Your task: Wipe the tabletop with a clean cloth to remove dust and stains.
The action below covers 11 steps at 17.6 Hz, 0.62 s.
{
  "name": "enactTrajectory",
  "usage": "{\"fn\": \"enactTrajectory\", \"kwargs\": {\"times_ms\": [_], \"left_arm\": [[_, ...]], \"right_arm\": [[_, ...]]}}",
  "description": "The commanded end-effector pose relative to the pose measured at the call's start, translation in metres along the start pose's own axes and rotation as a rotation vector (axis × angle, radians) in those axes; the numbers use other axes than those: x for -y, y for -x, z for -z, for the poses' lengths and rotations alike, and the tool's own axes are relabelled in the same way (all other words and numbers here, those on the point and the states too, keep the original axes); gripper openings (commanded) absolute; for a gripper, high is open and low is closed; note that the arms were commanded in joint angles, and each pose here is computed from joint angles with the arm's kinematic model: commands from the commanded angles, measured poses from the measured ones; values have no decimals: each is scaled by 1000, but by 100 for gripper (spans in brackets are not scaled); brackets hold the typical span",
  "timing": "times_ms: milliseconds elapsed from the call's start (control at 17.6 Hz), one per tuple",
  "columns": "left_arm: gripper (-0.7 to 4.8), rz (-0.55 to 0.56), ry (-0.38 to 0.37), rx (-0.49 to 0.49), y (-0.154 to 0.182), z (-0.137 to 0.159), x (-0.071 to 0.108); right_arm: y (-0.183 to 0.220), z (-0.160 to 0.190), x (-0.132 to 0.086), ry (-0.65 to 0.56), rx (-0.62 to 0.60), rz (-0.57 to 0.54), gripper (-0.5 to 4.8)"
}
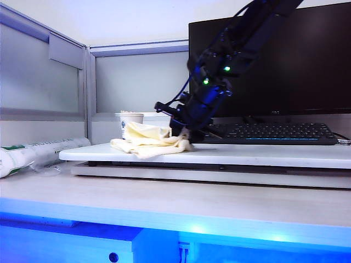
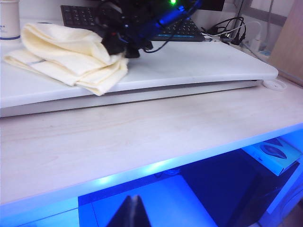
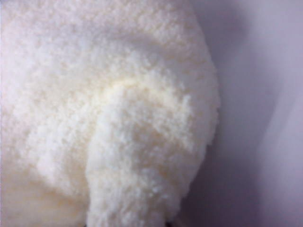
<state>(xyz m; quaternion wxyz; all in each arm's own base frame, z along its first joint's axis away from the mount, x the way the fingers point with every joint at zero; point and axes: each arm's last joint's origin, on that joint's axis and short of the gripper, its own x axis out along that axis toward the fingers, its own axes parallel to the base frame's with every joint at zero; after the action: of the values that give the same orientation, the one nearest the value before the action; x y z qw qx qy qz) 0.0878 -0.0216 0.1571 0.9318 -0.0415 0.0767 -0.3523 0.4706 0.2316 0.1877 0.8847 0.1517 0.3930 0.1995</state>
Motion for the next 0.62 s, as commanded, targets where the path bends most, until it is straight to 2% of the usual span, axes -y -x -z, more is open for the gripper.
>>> {"fn": "enactTrajectory", "kwargs": {"times_ms": [57,624], "left_arm": [[-5,4,-3,2,0,0,0],[-5,4,-3,2,0,0,0]], "right_arm": [[-6,11,1,-14,-86,18,-5],[-4,16,8,-32,-152,60,-5]]}}
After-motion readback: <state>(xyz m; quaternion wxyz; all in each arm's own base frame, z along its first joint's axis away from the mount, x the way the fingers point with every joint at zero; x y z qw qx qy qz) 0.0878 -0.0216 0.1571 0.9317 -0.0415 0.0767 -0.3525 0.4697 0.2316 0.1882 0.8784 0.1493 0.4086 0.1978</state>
